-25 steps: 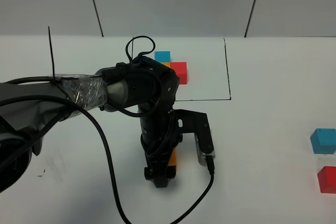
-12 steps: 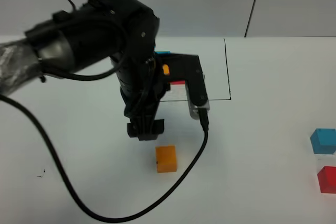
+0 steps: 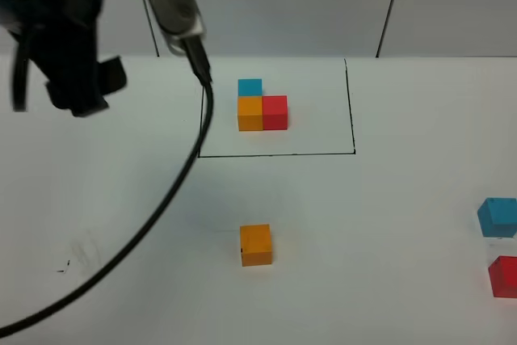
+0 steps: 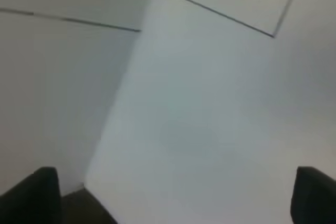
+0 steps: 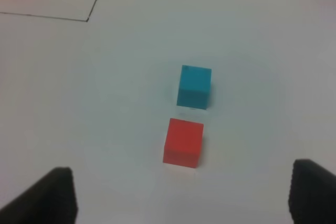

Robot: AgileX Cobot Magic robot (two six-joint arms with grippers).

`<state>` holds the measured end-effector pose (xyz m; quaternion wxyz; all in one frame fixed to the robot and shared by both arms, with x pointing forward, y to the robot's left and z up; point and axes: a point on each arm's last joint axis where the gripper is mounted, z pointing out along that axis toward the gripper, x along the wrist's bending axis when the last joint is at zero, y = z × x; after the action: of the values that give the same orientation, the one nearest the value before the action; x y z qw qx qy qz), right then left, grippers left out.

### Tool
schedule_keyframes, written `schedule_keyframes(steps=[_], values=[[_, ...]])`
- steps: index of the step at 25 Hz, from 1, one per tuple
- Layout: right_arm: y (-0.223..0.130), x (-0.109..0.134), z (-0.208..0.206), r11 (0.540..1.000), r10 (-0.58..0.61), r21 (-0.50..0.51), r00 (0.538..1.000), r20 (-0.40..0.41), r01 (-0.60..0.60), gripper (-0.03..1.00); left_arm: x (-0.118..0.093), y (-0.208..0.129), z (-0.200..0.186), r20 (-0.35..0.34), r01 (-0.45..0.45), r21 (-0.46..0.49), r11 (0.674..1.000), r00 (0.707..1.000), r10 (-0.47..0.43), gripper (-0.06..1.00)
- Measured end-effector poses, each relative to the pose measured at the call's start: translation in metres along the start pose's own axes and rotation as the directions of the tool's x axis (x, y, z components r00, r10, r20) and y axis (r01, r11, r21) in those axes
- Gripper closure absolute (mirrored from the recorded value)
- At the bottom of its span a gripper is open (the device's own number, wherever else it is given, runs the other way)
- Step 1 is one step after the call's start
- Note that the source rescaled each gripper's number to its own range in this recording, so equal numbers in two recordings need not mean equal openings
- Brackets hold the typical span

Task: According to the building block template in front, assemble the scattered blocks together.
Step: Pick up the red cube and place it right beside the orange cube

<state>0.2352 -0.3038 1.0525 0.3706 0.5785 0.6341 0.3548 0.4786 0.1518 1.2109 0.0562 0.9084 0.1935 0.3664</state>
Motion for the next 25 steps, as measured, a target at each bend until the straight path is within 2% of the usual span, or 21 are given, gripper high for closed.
schedule_keyframes(steps=[2,5,9,12,16,20,21,23,25], values=[[0.0,0.0,0.0,1.0,0.0,0.0,1.0,0.0,0.0,0.3,0.01,-0.017,-0.027,-0.067,0.089,-0.044,0.995,0.994,-0.092,0.07],[0.0,0.0,0.0,1.0,0.0,0.0,1.0,0.0,0.0,0.3,0.021,-0.045,-0.065,-0.143,0.211,-0.123,0.97,0.963,-0.228,0.16],[0.0,0.0,0.0,1.0,0.0,0.0,1.0,0.0,0.0,0.3,0.027,-0.09,-0.117,-0.188,0.321,-0.26,0.911,0.908,-0.374,0.28],[0.0,0.0,0.0,1.0,0.0,0.0,1.0,0.0,0.0,0.3,0.022,-0.129,-0.151,-0.194,0.362,-0.358,0.861,0.873,-0.448,0.3],[0.0,0.0,0.0,1.0,0.0,0.0,1.0,0.0,0.0,0.3,0.005,-0.182,-0.183,-0.181,0.392,-0.463,0.795,0.836,-0.518,0.31],[0.0,0.0,0.0,1.0,0.0,0.0,1.0,0.0,0.0,0.3,-0.02,-0.217,-0.193,-0.124,0.417,-0.519,0.746,0.827,-0.548,0.31],[0.0,0.0,0.0,1.0,0.0,0.0,1.0,0.0,0.0,0.3,-0.027,-0.222,-0.193,-0.113,0.422,-0.518,0.744,0.828,-0.549,0.31],[0.0,0.0,0.0,1.0,0.0,0.0,1.0,0.0,0.0,0.3,-0.043,-0.228,-0.191,-0.112,0.417,-0.498,0.76,0.838,-0.534,0.31],[0.0,0.0,0.0,1.0,0.0,0.0,1.0,0.0,0.0,0.3,-0.06,-0.231,-0.186,-0.13,0.411,-0.458,0.789,0.846,-0.516,0.31]])
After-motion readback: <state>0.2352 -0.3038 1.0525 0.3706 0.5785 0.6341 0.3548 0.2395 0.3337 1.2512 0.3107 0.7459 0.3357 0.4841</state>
